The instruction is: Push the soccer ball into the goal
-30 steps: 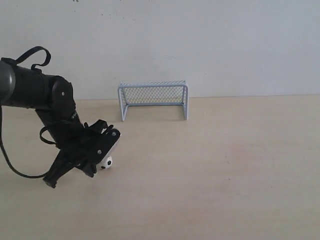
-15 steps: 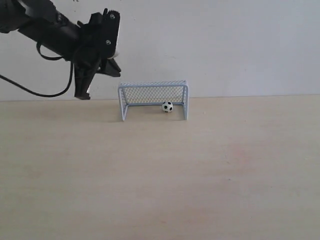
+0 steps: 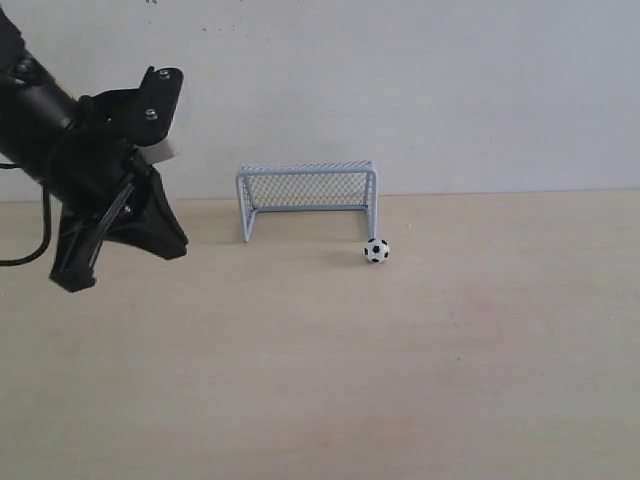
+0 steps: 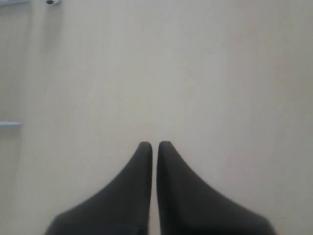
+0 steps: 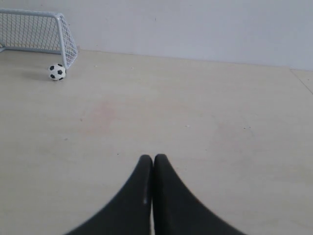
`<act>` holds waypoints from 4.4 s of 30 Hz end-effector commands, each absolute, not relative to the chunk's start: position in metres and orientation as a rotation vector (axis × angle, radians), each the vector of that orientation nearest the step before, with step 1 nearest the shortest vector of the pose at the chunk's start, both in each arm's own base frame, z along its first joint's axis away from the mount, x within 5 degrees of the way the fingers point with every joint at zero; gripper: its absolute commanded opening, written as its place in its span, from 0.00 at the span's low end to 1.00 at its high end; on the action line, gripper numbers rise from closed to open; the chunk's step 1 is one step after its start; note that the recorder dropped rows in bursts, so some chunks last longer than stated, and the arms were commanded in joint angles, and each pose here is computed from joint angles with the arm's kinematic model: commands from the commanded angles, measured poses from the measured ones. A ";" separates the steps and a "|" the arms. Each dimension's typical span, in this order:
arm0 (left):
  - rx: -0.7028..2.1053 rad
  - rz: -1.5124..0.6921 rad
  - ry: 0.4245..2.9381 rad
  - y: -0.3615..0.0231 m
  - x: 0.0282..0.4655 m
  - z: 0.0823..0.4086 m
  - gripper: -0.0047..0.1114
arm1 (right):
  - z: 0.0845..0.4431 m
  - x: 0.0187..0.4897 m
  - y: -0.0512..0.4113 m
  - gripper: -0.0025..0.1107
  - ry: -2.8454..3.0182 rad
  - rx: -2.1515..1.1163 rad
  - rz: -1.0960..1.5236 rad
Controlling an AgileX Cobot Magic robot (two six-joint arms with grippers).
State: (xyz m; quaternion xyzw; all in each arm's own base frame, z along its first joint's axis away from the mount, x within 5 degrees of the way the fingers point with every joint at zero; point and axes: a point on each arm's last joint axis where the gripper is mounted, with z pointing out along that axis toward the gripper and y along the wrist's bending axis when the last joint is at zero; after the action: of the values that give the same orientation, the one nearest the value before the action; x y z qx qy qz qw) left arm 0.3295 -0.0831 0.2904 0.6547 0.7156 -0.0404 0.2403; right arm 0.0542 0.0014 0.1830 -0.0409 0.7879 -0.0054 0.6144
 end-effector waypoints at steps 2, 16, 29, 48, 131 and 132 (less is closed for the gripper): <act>1.661 -0.344 2.046 -0.087 0.283 0.300 0.08 | 0.184 0.054 0.001 0.02 1.803 -0.094 -0.017; 1.111 -1.124 1.726 -0.115 0.193 0.349 0.08 | 0.184 0.054 0.001 0.02 1.801 -0.094 -0.017; 0.977 -1.230 1.602 -0.117 0.188 0.370 0.08 | 0.184 0.054 0.001 0.02 1.803 -0.094 -0.017; 1.006 -0.876 1.408 -0.106 0.160 0.393 0.08 | 0.184 0.054 0.001 0.02 1.803 -0.094 -0.017; 0.005 -0.176 1.641 -0.006 0.051 0.223 0.08 | 0.184 0.054 0.001 0.02 1.803 -0.094 -0.017; -0.007 -0.185 1.648 -0.006 0.051 0.220 0.08 | 0.184 0.054 0.001 0.02 1.803 -0.094 -0.017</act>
State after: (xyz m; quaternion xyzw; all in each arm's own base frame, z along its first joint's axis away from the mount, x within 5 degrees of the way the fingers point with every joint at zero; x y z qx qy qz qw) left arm 0.0499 -0.0063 0.2241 0.0153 0.7349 -0.0700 0.6744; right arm 0.0542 0.0014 0.1830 -0.0409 0.7879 -0.0054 0.6144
